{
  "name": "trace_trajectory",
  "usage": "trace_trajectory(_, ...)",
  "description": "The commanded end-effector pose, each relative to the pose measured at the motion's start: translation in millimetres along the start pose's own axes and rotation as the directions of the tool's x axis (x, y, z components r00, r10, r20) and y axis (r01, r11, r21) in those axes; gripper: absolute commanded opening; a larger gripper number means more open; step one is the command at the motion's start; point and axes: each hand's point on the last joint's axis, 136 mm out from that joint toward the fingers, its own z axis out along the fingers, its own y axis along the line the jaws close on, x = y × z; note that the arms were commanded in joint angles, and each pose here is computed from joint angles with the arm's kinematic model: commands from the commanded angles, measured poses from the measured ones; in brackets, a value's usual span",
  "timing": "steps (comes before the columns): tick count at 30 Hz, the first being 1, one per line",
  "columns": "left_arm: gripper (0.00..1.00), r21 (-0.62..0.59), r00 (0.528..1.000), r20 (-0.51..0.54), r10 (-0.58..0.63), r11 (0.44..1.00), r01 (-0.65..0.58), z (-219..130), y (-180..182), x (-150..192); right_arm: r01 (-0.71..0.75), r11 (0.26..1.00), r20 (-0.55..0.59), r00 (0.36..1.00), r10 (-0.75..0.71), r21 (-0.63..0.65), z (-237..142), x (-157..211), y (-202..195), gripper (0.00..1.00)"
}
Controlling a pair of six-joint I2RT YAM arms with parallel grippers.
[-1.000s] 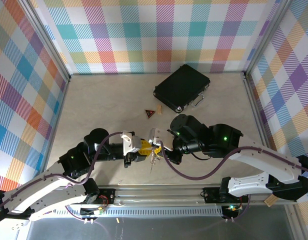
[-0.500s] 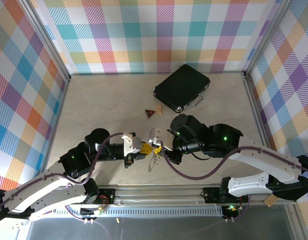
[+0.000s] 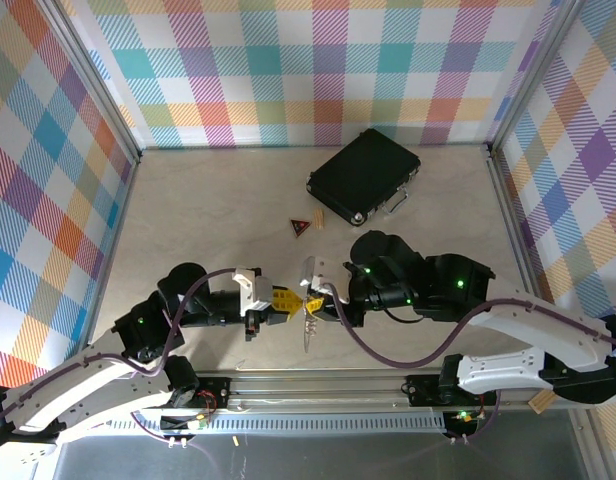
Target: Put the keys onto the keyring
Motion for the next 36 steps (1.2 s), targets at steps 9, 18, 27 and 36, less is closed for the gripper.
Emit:
trace_trajectory(9, 0.0, 0.048, 0.979, 0.205, -0.002, 0.999, -0.008, -9, -12, -35, -0.003, 1.0, 0.133, 0.991, 0.006, -0.024, -11, -20, 8, 0.28)
trace_trajectory(18, 0.0, 0.051, 0.942, 0.33, -0.06, 0.998, 0.046, -13, -10, -44, 0.003, 0.999, 0.196, 0.981, 0.004, -0.033, -21, -24, 12, 0.39)
trace_trajectory(27, 0.0, 0.098, 0.912, 0.396, -0.106, 0.993, 0.072, -12, -12, -50, 0.008, 0.999, 0.221, 0.975, 0.0, -0.035, -25, -25, 14, 0.35)
trace_trajectory(36, 0.0, 0.13, 0.899, 0.416, -0.138, 0.987, 0.091, -9, -13, -50, 0.015, 0.999, 0.242, 0.97, -0.008, -0.028, -27, -27, 13, 0.23)
